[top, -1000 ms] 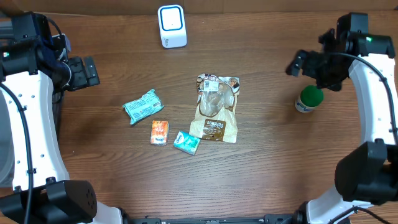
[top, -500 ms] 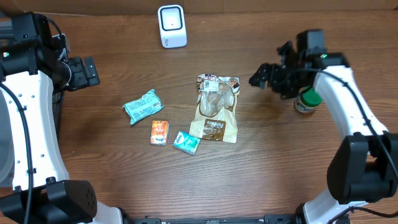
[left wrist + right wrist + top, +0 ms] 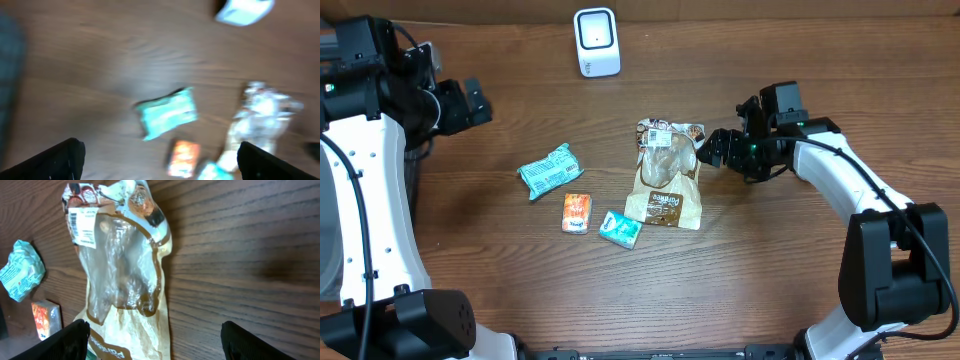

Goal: Scan the item barcode

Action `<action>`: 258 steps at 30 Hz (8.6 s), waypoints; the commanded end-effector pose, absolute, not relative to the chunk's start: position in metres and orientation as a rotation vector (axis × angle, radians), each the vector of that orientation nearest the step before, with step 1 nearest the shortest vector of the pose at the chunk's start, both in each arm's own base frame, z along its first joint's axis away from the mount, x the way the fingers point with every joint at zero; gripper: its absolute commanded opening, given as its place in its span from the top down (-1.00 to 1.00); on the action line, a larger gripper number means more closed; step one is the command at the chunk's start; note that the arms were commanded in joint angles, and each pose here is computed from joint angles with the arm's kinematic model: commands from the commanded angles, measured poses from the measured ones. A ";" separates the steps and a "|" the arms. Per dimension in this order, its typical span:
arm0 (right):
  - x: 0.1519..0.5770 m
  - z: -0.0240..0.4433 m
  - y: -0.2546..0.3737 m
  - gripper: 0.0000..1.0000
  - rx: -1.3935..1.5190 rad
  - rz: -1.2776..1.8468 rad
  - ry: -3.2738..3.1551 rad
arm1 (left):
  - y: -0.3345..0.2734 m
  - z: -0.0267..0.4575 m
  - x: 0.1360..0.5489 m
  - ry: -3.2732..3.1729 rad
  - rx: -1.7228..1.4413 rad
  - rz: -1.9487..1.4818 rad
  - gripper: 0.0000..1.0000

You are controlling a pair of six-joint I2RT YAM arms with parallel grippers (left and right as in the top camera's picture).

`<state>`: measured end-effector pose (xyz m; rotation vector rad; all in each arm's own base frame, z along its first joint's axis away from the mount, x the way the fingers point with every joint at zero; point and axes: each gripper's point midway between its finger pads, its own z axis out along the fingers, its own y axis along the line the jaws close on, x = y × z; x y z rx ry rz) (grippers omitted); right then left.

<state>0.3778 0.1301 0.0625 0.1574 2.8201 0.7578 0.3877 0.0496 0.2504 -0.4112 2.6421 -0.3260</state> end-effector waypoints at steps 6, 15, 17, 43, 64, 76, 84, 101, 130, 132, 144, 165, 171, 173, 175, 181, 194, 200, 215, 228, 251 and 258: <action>0.379 0.063 0.126 -0.64 0.204 0.732 2.812 | -0.022 0.268 0.397 2.574 -0.256 -0.715 0.91; 0.379 0.063 0.126 -0.63 0.204 0.731 2.812 | -0.151 0.206 0.394 2.698 0.105 -0.842 0.91; 0.379 0.063 0.126 -0.62 0.204 0.731 2.812 | -0.175 0.190 0.392 2.727 0.135 -0.880 0.92; 0.376 0.062 0.126 -0.61 0.237 0.734 2.827 | -0.241 -0.008 0.382 3.156 -0.118 -0.705 0.92; 0.332 0.027 0.150 0.01 0.447 1.051 2.872 | -0.235 -0.026 0.378 3.203 -0.203 -0.654 0.91; 0.326 0.003 0.156 0.03 0.742 1.144 2.768 | -0.236 -0.026 0.378 3.204 -0.203 -0.660 0.91; 0.337 -0.006 0.181 0.02 0.770 1.207 2.718 | -0.237 -0.026 0.377 3.204 -0.203 -0.667 0.92; 0.381 0.018 0.194 -0.15 0.464 1.347 2.492 | -0.238 -0.025 0.377 3.205 -0.197 -0.684 0.91; 0.362 0.003 0.217 0.41 0.363 1.365 2.569 | -0.238 -0.025 0.376 3.207 -0.167 -0.689 0.92; 0.360 0.005 0.218 0.54 0.316 1.389 2.562 | -0.238 -0.024 0.376 3.206 -0.166 -0.691 0.92; 0.356 0.017 0.222 0.92 0.233 1.444 2.540 | -0.206 0.092 0.419 2.973 0.083 -0.726 0.92; 0.323 0.183 0.243 0.92 -0.348 1.668 2.122 | 0.039 0.277 0.408 2.610 -0.339 -0.195 0.24; 0.311 0.222 0.243 0.92 -0.385 1.677 2.045 | 0.077 0.265 0.407 2.621 -0.443 -0.149 -0.17; 0.308 0.229 0.243 0.92 -0.389 1.677 2.031 | 0.085 0.261 0.407 2.634 -0.409 -0.125 -0.19; 0.306 0.230 0.242 0.92 -0.384 1.679 2.039 | 0.089 0.258 0.408 2.644 -0.369 -0.109 -0.18; 0.305 0.212 0.239 0.92 -0.322 1.650 2.128 | 0.098 0.253 0.410 2.651 -0.370 -0.076 -0.16; 0.307 0.222 0.241 0.92 -0.287 1.692 2.119 | 0.106 0.252 0.409 2.656 -0.383 -0.010 -0.99; 0.311 0.258 0.246 0.92 -0.343 1.731 2.077 | 0.106 0.252 0.409 2.656 -0.383 -0.009 -0.99; 0.364 0.335 0.246 0.93 -0.360 1.048 2.224 | 0.106 0.252 0.409 2.656 -0.383 -0.010 -0.99; 0.495 0.302 0.259 0.92 -0.429 0.160 2.157 | 0.106 0.252 0.409 2.656 -0.383 -0.010 -0.99; 0.613 0.172 0.297 0.92 -0.849 -0.754 1.729 | 0.106 0.252 0.409 2.656 -0.383 -0.010 -0.99; 0.612 0.156 0.297 0.92 -0.877 -0.767 1.750 | 0.105 0.252 0.409 2.656 -0.382 -0.010 -0.99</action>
